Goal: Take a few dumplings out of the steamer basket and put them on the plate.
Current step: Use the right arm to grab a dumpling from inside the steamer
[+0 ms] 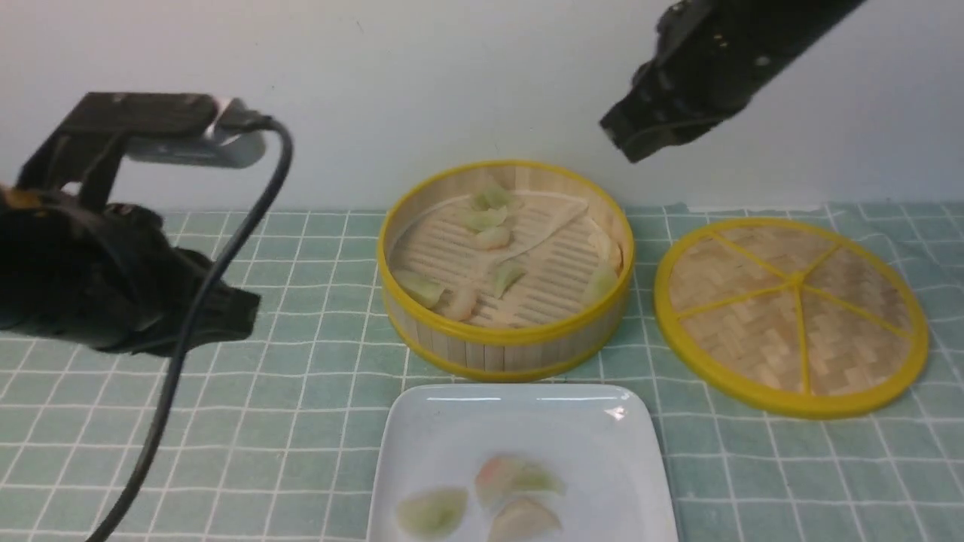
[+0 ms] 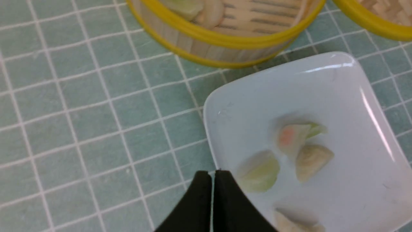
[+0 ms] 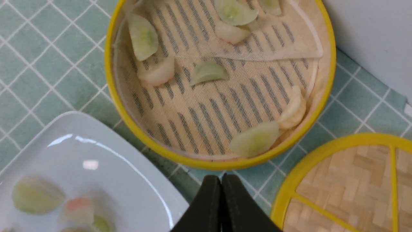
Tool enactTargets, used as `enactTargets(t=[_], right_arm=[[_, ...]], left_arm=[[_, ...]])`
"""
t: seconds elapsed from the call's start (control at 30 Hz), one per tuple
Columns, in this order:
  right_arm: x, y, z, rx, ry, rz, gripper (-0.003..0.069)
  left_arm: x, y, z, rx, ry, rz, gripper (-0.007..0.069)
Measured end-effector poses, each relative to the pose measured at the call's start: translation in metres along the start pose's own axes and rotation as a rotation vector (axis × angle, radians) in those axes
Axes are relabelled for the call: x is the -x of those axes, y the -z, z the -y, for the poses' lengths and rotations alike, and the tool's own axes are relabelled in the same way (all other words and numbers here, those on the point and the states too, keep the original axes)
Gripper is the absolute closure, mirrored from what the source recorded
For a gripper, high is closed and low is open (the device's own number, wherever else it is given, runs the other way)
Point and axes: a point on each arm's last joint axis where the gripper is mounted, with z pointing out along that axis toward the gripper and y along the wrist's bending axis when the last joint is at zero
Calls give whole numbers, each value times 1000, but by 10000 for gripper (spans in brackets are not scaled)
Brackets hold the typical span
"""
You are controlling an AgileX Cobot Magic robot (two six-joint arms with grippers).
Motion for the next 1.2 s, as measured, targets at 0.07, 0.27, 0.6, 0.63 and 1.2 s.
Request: enactTargets(t=[0.07,0.27,0.6,0.63,1.2], right_arm=[[8,-26,5,3,-12,-19,648],[17,-93,15,11,-23,-80,536],[-9,-180,29,-57,-5,-237,270],[-10,-186,31,-77,-4,-235,252],[-14,-229,45,-219,33,-159,247]], left_arm=[[-13,2,-5,16,26,-7,631],[-46,-2,-10,27,59,-57,631],[-56,-9,-12,26,62,-95,631],[-56,-9,-12,26,54,-94,631],[-56,-9,-12,26,29,-88,631]])
